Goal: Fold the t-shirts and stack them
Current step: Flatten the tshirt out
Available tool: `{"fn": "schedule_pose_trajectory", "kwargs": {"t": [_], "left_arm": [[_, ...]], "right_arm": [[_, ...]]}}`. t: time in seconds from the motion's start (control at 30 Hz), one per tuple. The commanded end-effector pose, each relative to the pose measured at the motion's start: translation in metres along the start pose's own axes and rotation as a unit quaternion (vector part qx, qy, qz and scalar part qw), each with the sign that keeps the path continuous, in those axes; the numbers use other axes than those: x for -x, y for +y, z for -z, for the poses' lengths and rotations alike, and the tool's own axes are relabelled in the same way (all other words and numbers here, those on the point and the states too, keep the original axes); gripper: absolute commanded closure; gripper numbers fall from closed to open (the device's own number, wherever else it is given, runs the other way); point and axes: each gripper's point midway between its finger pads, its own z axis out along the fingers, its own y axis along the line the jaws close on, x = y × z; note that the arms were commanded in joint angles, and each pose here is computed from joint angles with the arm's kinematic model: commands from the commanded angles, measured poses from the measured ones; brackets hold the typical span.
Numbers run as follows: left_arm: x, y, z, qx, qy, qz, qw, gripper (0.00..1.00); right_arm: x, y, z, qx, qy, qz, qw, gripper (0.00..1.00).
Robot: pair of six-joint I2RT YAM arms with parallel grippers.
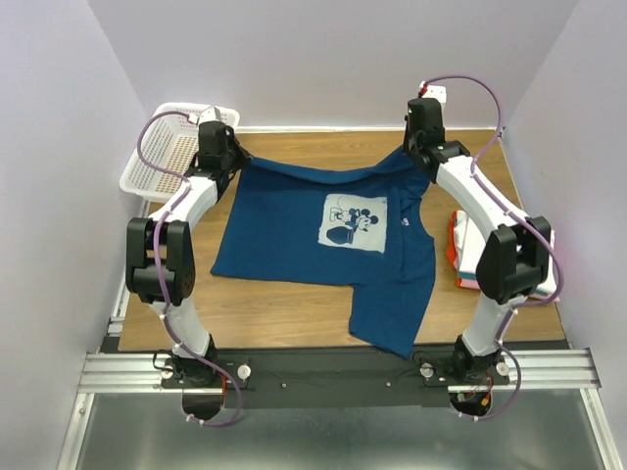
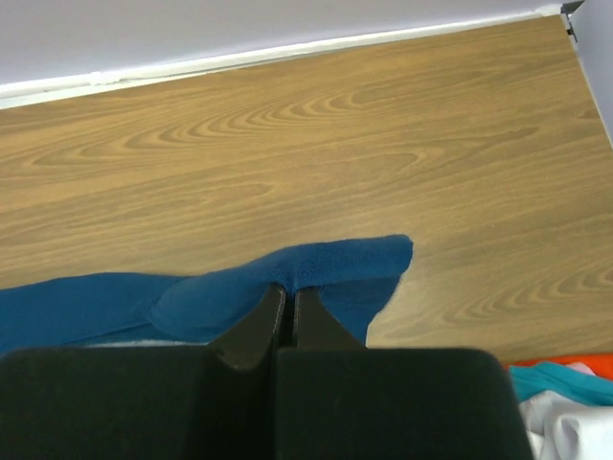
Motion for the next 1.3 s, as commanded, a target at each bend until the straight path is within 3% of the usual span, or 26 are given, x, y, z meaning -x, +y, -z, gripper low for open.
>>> {"fn": "schedule_pose_trajectory", "kwargs": {"t": [0.0, 0.37, 0.47, 0.57, 0.6, 0.63, 0.7, 0.77, 0.83, 0.87, 0.93, 0.97, 1.13, 1.2, 1.27], "left_arm": [[0.013, -0.008, -0.013, -0.014, -0.011, -0.003, 1.000, 1.00], [0.033, -0.005, -0.027, 0.014, -0.035, 0.001, 0.999, 1.00], [0.041, -0.012, -0.013, 0.008, -0.045, -0.001, 0.999, 1.00], [0.057, -0.023, 0.015, -0.006, -0.065, 0.001, 0.998, 1.00], [0.051, -0.021, 0.023, -0.005, -0.062, 0.002, 0.998, 1.00], [0.055, -0.025, 0.033, -0.010, -0.069, 0.003, 0.998, 1.00], [0.066, -0.033, 0.069, -0.021, -0.093, 0.008, 0.995, 1.00], [0.088, -0.049, 0.115, -0.045, -0.131, 0.013, 0.990, 1.00], [0.084, -0.047, 0.144, -0.048, -0.143, 0.021, 0.988, 1.00], [0.104, -0.060, 0.185, -0.075, -0.182, 0.024, 0.980, 1.00], [0.103, -0.063, 0.217, -0.090, -0.200, 0.029, 0.975, 1.00], [0.118, -0.074, 0.257, -0.122, -0.236, 0.031, 0.964, 1.00], [0.138, -0.108, 0.371, -0.217, -0.290, 0.012, 0.932, 1.00], [0.145, -0.131, 0.430, -0.283, -0.315, -0.013, 0.906, 1.00], [0.148, -0.140, 0.464, -0.315, -0.331, -0.023, 0.889, 1.00]], "right_arm": [[0.022, 0.007, -0.014, 0.011, -0.023, -0.015, 1.000, 0.99], [0.023, 0.025, -0.062, 0.040, -0.016, -0.006, 0.999, 0.99], [0.028, 0.019, -0.049, 0.034, -0.021, -0.019, 0.999, 0.99], [0.044, 0.005, -0.011, 0.036, -0.041, -0.038, 0.998, 0.99], [0.069, -0.004, 0.019, 0.041, -0.073, -0.053, 0.995, 0.99], [0.059, -0.010, 0.028, 0.039, -0.066, -0.057, 0.995, 0.99], [0.086, -0.025, 0.078, 0.051, -0.108, -0.085, 0.989, 0.99], [0.085, -0.034, 0.106, 0.064, -0.119, -0.087, 0.987, 0.99], [0.095, -0.041, 0.137, 0.081, -0.143, -0.101, 0.981, 0.99], [0.113, -0.054, 0.177, 0.096, -0.183, -0.118, 0.971, 0.99], [0.123, -0.067, 0.230, 0.127, -0.224, -0.137, 0.956, 0.99], [0.127, -0.071, 0.248, 0.139, -0.240, -0.144, 0.950, 0.99], [0.155, -0.091, 0.363, 0.224, -0.326, -0.170, 0.903, 0.99], [0.161, -0.092, 0.405, 0.267, -0.353, -0.161, 0.882, 0.99], [0.173, -0.099, 0.440, 0.288, -0.385, -0.162, 0.861, 0.99]]}}
